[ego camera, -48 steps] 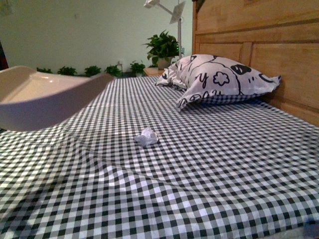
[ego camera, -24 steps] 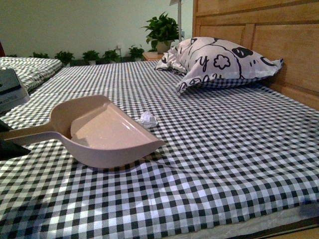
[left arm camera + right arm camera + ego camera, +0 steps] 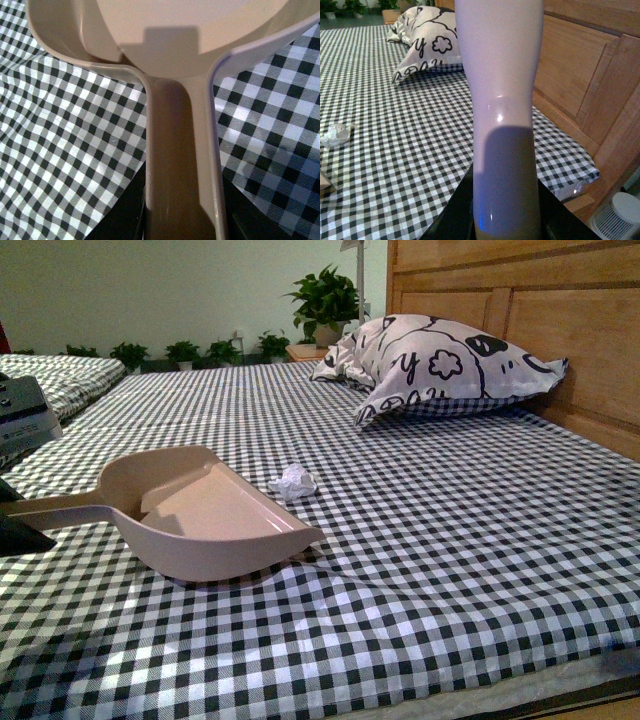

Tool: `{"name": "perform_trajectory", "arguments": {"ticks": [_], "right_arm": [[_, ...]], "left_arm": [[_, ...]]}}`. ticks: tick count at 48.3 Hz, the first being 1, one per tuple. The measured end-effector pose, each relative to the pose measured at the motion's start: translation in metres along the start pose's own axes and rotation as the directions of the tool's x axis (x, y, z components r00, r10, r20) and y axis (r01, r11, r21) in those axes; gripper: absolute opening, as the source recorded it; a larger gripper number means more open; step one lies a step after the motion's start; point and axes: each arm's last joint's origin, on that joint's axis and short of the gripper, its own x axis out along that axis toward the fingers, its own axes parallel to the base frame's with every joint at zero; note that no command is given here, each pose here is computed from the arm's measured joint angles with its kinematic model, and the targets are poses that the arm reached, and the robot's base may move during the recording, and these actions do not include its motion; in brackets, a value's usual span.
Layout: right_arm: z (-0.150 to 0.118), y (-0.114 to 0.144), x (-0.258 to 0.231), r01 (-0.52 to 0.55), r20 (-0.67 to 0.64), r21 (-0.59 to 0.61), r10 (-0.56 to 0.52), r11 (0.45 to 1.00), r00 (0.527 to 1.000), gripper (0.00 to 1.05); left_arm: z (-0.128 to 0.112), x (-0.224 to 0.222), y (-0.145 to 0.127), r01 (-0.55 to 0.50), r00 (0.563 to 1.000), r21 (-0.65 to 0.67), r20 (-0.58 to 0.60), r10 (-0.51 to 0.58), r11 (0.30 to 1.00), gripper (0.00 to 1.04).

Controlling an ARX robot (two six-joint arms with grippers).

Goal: Clean up trash

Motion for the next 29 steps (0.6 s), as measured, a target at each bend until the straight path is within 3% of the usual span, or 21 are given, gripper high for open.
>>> {"name": "perform_trajectory", "arguments": {"ticks": [29], "right_arm": [[0.000, 0.000, 0.000, 0.000, 0.000, 0.000, 0.000, 1.000, 1.000, 0.19]], "left_arm": [[-0.002, 0.013, 0.015, 0.043, 0.999, -0.026, -0.033, -0.044, 0.999, 0.27]]}}
